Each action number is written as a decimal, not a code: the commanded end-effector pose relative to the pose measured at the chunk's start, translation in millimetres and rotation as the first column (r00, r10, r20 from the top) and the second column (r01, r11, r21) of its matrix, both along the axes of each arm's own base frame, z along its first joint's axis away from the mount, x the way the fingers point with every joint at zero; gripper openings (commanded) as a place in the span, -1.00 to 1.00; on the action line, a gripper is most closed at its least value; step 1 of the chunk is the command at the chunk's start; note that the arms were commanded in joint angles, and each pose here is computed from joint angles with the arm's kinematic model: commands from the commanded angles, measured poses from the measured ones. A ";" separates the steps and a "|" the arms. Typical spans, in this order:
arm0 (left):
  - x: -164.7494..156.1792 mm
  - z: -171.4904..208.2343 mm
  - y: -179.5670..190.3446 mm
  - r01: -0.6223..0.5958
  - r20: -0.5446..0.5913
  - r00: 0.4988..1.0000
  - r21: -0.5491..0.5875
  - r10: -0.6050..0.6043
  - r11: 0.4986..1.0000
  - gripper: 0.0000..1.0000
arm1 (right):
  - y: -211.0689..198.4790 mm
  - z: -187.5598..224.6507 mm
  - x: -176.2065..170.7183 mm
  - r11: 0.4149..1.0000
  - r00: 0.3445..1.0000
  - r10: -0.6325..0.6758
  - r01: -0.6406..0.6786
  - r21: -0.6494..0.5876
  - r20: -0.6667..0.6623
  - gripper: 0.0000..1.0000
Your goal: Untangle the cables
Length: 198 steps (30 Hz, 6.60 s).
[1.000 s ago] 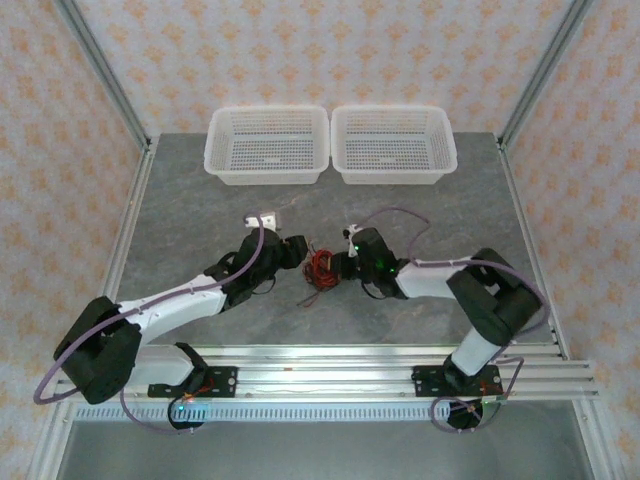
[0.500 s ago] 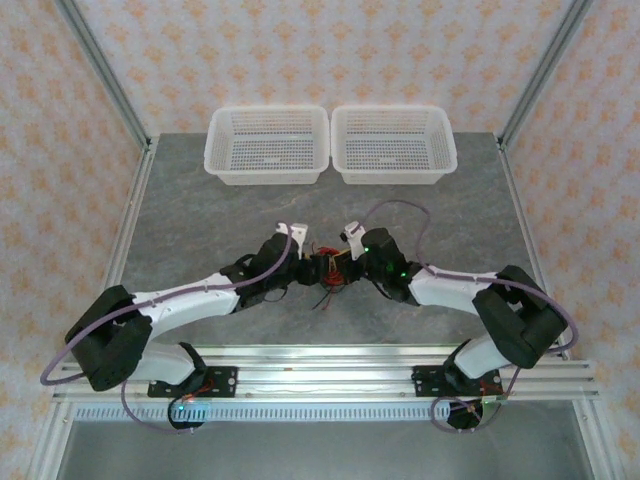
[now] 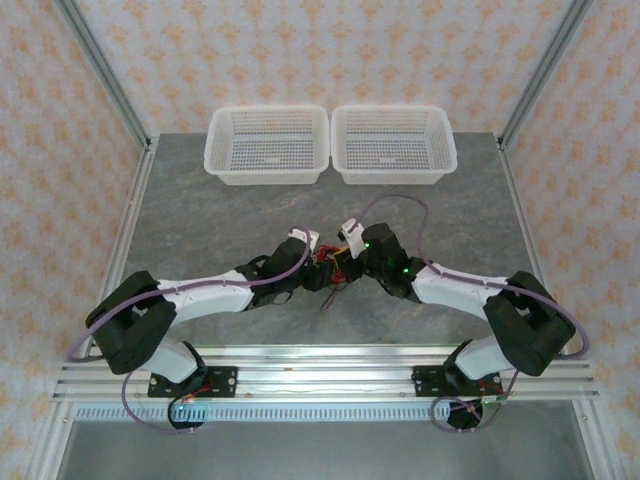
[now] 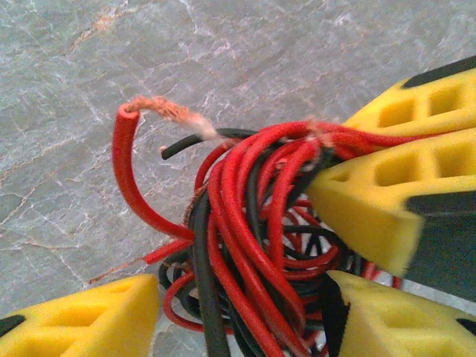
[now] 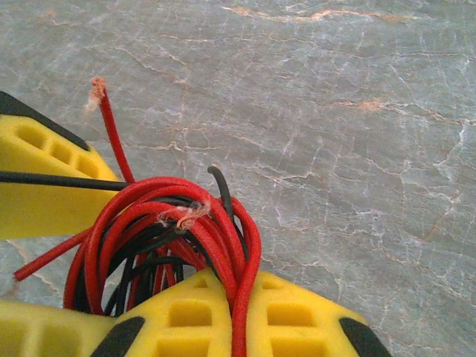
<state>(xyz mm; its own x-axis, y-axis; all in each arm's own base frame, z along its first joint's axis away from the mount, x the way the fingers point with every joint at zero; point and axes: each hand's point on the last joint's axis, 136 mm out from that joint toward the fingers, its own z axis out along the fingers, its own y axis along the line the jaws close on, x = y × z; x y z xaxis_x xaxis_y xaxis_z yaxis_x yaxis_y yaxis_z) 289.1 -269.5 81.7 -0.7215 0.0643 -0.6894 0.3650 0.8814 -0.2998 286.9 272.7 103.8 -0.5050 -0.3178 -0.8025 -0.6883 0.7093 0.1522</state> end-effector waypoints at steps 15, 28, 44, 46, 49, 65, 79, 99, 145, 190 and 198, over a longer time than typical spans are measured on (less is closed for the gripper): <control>19.7 28.6 -18.6 -0.028 0.066 0.997 -0.126 0.037 0.992 -1.00 | -17.8 43.2 24.5 0.932 0.943 -0.316 0.329 0.149 -0.103 -1.00; 8.4 22.9 1.3 -0.045 0.000 0.999 0.005 0.045 0.999 -1.00 | -77.4 73.3 13.3 0.911 0.913 -0.398 0.405 -0.075 0.094 -1.00; 25.5 49.3 -8.6 -0.215 -0.069 0.976 -0.155 0.206 0.964 -1.00 | -62.1 108.5 19.0 0.798 0.814 -0.550 0.578 0.170 -0.188 0.36; 28.7 52.5 -14.0 -0.241 -0.094 0.969 -0.195 0.227 0.951 -1.00 | -53.7 108.0 10.0 0.774 0.805 -0.517 0.585 0.243 -0.292 0.38; 34.0 58.2 -19.8 -0.271 -0.120 0.961 -0.233 0.249 0.934 -1.00 | -48.6 93.0 1.2 0.729 0.768 -0.493 0.621 0.288 -0.409 0.39; 29.1 70.3 -16.7 -0.311 -0.147 0.950 -0.330 0.277 0.891 -1.00 | -41.0 30.0 6.2 0.668 0.671 -0.532 0.707 0.231 -0.517 0.28; 22.6 89.7 -14.4 -0.280 -0.109 0.960 -0.457 0.259 0.844 -1.00 | -1.5 24.2 -0.5 0.773 0.780 -0.346 0.552 0.314 -0.521 0.23; 1.0 117.7 -1.0 -0.164 -0.050 0.984 -0.638 0.173 0.752 -1.00 | 9.1 4.9 2.2 0.840 0.813 -0.314 0.479 0.256 -0.491 -0.90; 30.0 79.2 5.2 -0.006 0.185 0.983 0.086 -0.010 0.996 -0.36 | 2.6 116.8 -4.2 0.989 0.983 0.107 -0.089 -0.120 0.151 -1.00; 18.2 124.5 41.1 -0.311 0.085 0.902 -0.550 0.423 0.775 -1.00 | 27.3 73.4 3.6 0.671 0.812 -0.249 0.537 0.511 -0.527 -0.57; 10.6 131.7 37.0 -0.244 0.099 0.916 -0.632 0.389 0.736 -1.00 | 45.2 73.8 0.6 0.686 0.825 -0.159 0.488 0.540 -0.542 -0.26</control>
